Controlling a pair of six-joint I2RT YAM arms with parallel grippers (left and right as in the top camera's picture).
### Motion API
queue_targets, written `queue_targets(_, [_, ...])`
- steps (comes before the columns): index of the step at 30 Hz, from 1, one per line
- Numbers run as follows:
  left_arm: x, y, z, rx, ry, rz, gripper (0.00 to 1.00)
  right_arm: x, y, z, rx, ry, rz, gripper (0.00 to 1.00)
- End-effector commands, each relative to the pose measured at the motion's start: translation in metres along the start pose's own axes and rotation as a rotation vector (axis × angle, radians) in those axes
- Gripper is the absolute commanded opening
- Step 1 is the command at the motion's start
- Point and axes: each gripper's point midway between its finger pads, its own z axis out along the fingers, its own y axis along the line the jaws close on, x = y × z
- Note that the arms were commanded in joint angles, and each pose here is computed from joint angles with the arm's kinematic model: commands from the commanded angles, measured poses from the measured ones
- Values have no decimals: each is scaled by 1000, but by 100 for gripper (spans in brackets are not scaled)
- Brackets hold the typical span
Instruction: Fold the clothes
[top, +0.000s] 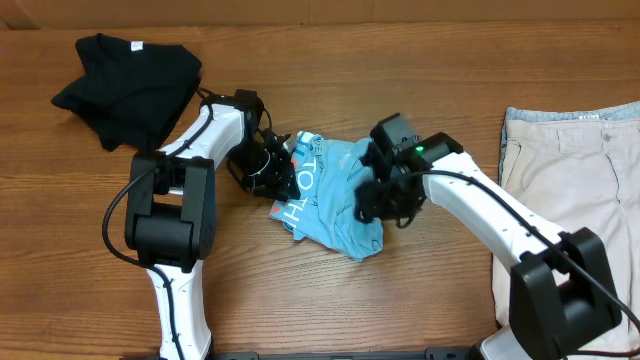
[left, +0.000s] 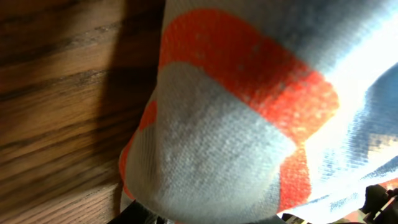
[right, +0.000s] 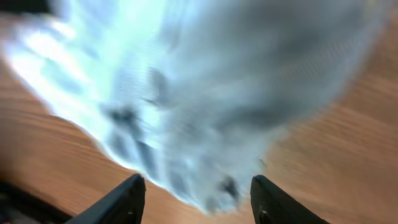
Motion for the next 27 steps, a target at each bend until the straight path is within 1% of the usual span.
queue_targets(1, [14,19,24,-54,74,-44,34,-17,24,-9,-100,-60,21,57])
queue_targets(3, [14,19,24,-54,75,-44,34,-20,20,3,-97,-40,117,56])
queue_targets(5, [15,19,24,-53,78,-46,34,-18,16,13,-87,-8,177,56])
queue_targets(7, [15,19,24,-53,78,-46,34,-11,10,27,-70,48,271,51])
queue_targets(8, [15,19,24,-53,79,-46,34,-8,9,33,-70,72,296,47])
queue_targets(10, [16,19,24,-53,79,-47,34,-5,12,41,-96,106,310,42])
queue_targets(14, [15,19,24,-53,79,-46,35,-5,22,45,-145,122,300,41])
queue_targets(15, [15,19,24,-53,78,-46,35,-5,24,46,-145,122,294,36])
queue_targets(16, [15,19,24,-54,78,-46,34,-4,25,46,-145,124,291,21])
queue_targets(17, [15,19,24,-53,78,-46,34,-3,27,45,-149,130,289,13])
queue_targets(18, [15,19,24,-53,78,-47,35,0,26,44,-146,141,288,7])
queue_targets(19, [16,19,24,-53,79,-47,34,3,26,42,-139,155,288,4])
queue_targets(21, [16,19,24,-53,81,-48,35,12,21,34,-112,182,283,4])
queue_targets(27, [16,19,24,-54,80,-49,35,42,-18,1,98,240,355,4])
